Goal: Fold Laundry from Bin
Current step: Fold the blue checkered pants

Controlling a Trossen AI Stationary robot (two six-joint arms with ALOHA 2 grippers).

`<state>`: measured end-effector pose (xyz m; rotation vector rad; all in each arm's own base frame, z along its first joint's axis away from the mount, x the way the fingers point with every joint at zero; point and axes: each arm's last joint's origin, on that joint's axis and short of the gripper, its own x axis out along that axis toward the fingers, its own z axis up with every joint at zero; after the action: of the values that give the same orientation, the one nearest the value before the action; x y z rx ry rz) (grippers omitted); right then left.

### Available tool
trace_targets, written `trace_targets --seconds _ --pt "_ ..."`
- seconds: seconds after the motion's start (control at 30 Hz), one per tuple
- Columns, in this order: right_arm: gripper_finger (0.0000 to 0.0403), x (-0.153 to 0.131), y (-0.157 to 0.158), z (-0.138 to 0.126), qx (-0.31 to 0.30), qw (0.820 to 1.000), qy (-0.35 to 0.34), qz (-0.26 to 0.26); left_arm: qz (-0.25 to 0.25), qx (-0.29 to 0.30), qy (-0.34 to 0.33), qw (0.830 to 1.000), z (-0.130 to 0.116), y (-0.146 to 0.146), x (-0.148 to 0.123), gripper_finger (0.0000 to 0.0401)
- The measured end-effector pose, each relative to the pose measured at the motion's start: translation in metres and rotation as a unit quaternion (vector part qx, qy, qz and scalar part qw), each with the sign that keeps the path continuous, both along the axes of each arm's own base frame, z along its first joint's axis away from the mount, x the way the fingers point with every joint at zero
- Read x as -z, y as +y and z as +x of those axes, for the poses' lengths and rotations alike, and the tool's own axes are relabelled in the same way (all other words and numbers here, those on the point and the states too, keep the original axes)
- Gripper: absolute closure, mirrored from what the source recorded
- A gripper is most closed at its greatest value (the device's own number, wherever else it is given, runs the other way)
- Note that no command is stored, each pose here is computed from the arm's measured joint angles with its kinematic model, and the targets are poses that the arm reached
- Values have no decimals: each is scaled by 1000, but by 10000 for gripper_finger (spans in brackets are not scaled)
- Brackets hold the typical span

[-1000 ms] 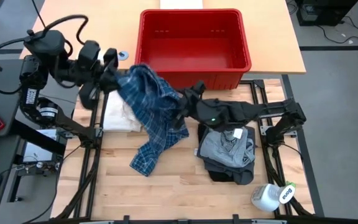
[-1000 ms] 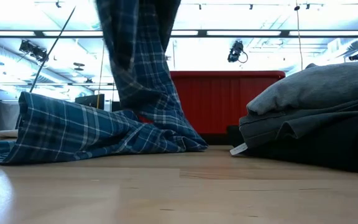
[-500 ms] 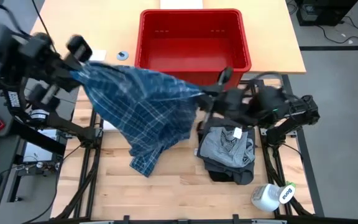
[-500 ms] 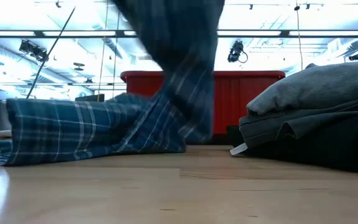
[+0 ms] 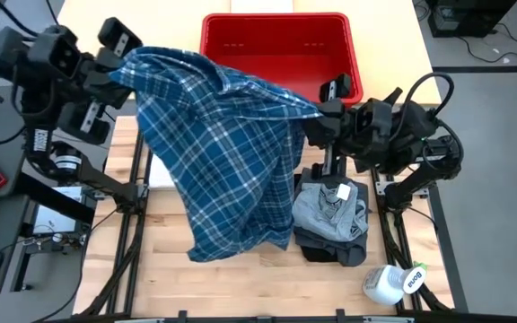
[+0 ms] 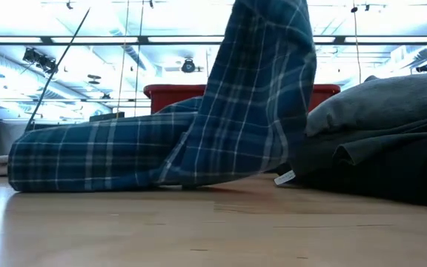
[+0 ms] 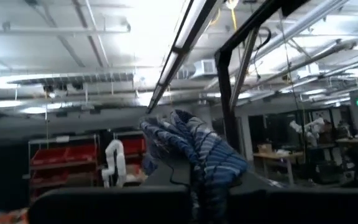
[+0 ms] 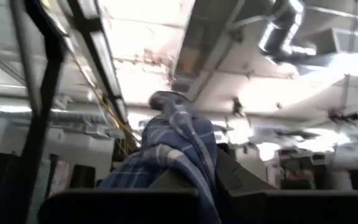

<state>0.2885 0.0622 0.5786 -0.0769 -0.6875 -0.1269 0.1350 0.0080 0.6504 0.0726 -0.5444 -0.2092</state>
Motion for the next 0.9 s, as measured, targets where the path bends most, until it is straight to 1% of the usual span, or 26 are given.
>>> trace_targets --seconds 0.07,0.13,0.2,0.27,0.37,0.47,0.57,0.63,0.73,0.83,0.9 --pt "395 1 -1 0 15 1000 14 15 -2 -6 17 1000 5 2 3 387" --pt "395 3 0 0 35 999 32 27 -12 -27 41 999 8 6 7 385" --pt "396 4 3 -2 60 997 48 32 0 -55 71 996 7 8 13 369" --pt "396 6 4 -2 83 994 63 38 5 -88 104 991 4 10 19 336" --pt "396 8 3 -1 105 990 80 51 -9 -125 151 981 2 12 28 264" --pt "396 9 1 -1 138 984 89 72 -17 -130 185 974 2 13 34 194" --pt "396 10 -2 -2 188 974 102 79 -46 -118 222 967 -7 11 41 150" --pt "396 8 -4 -3 208 969 98 87 -64 -110 255 958 -14 9 47 138" --pt "397 4 -9 -6 212 971 69 88 -91 -114 330 933 -18 8 62 138" --pt "397 -1 -14 -8 224 970 46 80 -106 -101 382 913 -9 7 75 148" --pt "397 -3 -17 -10 232 969 33 82 -105 -89 395 908 -1 4 81 157"
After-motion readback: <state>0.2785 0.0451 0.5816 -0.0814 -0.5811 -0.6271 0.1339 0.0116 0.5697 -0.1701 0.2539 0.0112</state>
